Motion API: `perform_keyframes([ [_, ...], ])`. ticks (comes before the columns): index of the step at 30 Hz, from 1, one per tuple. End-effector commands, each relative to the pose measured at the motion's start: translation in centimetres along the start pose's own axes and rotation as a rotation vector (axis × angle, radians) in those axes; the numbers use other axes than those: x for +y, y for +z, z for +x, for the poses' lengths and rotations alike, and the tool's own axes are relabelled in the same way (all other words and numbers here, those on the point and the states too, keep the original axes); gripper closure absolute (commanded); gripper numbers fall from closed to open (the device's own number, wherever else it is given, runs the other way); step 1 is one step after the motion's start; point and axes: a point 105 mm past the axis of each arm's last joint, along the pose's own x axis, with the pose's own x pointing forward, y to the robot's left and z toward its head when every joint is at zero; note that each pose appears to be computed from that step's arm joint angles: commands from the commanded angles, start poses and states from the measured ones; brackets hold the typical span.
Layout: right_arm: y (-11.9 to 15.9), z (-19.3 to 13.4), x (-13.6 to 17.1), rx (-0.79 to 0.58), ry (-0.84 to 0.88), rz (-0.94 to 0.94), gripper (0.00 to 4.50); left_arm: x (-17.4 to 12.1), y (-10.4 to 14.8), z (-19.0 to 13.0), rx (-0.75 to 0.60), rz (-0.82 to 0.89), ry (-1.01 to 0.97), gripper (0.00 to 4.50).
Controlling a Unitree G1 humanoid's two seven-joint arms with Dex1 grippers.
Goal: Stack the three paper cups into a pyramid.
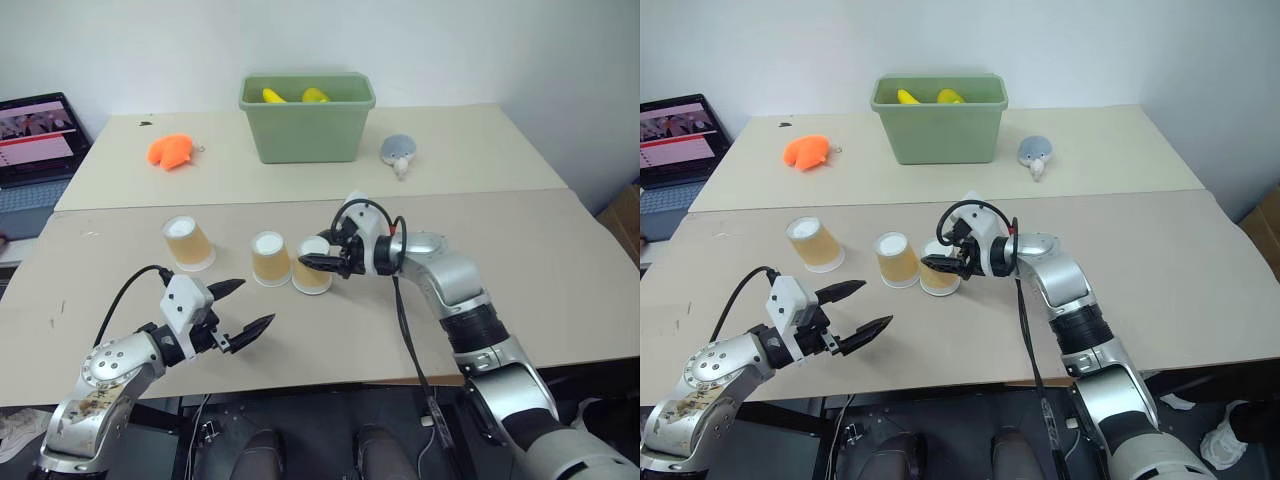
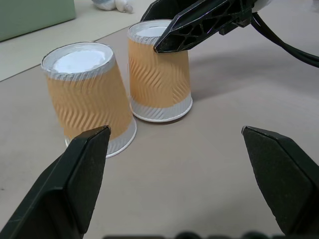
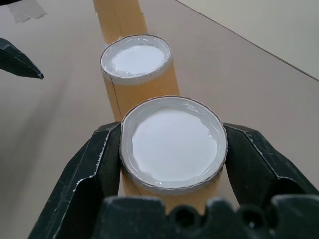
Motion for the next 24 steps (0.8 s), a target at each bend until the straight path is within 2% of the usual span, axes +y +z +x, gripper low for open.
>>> perform_keyframes([
  [1, 1.7, 0.1, 0.2, -0.039, -0.001, -0.041, 1.74, 0.2, 1.2, -0.1, -0.031, 0.043, 0.006, 0.0],
  [5, 1.4, 0.0, -0.4, -0.039, -0.029, -0.039, 1.74, 0.2, 1.2, -0.1, -0.032, 0.042, 0.006, 0.0],
  [7, 1.4, -0.1, -0.7, -0.044, -0.038, -0.036, 0.75, 0.1, 1.2, -0.1, -0.033, 0.041, 0.006, 0.0],
  [8, 1.4, -0.1, -0.8, -0.045, -0.04, -0.035, 0.66, 0.1, 1.2, -0.1, -0.033, 0.041, 0.006, 0.0],
  [10, 1.4, 0.0, -0.8, -0.048, -0.042, -0.035, 0.06, 0.1, 1.2, -0.1, -0.032, 0.041, 0.005, 0.0],
  [17, 1.6, 0.1, -0.5, -0.063, -0.028, -0.06, 0.06, 0.2, 1.3, -0.2, -0.034, 0.042, 0.016, 0.0],
  [24, 4.2, -1.6, 0.5, -0.147, 0.023, -0.073, 0.06, 0.5, 1.2, -0.7, -0.072, -0.007, 0.142, 0.0],
])
